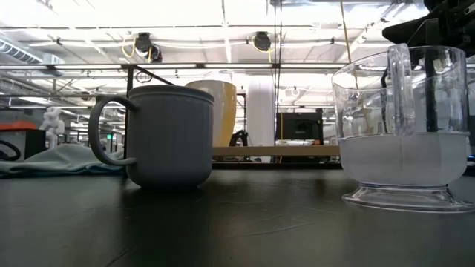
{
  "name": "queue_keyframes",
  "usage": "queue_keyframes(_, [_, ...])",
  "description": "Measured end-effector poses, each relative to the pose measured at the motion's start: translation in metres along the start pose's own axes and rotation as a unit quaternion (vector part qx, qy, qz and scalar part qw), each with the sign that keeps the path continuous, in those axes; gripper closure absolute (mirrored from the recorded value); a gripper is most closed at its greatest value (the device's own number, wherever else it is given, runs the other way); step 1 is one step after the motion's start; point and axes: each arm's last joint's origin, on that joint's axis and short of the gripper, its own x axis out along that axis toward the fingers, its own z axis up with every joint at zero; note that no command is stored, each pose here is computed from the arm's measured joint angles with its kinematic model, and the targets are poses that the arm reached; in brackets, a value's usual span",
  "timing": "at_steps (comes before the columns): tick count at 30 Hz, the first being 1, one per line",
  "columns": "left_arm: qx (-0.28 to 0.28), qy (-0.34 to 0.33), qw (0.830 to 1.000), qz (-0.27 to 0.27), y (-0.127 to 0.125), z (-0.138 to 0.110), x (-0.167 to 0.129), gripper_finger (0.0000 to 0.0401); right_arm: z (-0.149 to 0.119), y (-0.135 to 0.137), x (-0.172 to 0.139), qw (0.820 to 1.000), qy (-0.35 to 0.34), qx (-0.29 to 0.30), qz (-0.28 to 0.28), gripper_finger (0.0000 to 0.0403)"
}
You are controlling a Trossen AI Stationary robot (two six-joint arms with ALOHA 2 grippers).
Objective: Stack small to large cups/mugs on shelf
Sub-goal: Put the gray cup on the shelf
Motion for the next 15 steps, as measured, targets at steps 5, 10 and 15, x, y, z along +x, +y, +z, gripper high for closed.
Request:
queue_keyframes(5, [0.000, -0.077, 0.997, 0.017, -0.032, -0.023, -0.023, 0.0400, 0.001, 0.000, 0.000, 1.000, -0.003, 0.001, 0.000, 0.0403])
queue_keyframes(10, [-0.020, -0.119, 0.992, 0.034, -0.056, -0.055, -0.027, 0.0400, 0.000, 0.000, 0.000, 1.000, -0.001, 0.000, 0.000, 0.0403])
queue_keyframes(15, [-0.026, -0.149, 0.987, 0.049, -0.071, -0.086, -0.023, 0.0401, 0.000, 0.000, 0.000, 1.000, -0.001, 0.000, 0.000, 0.0403])
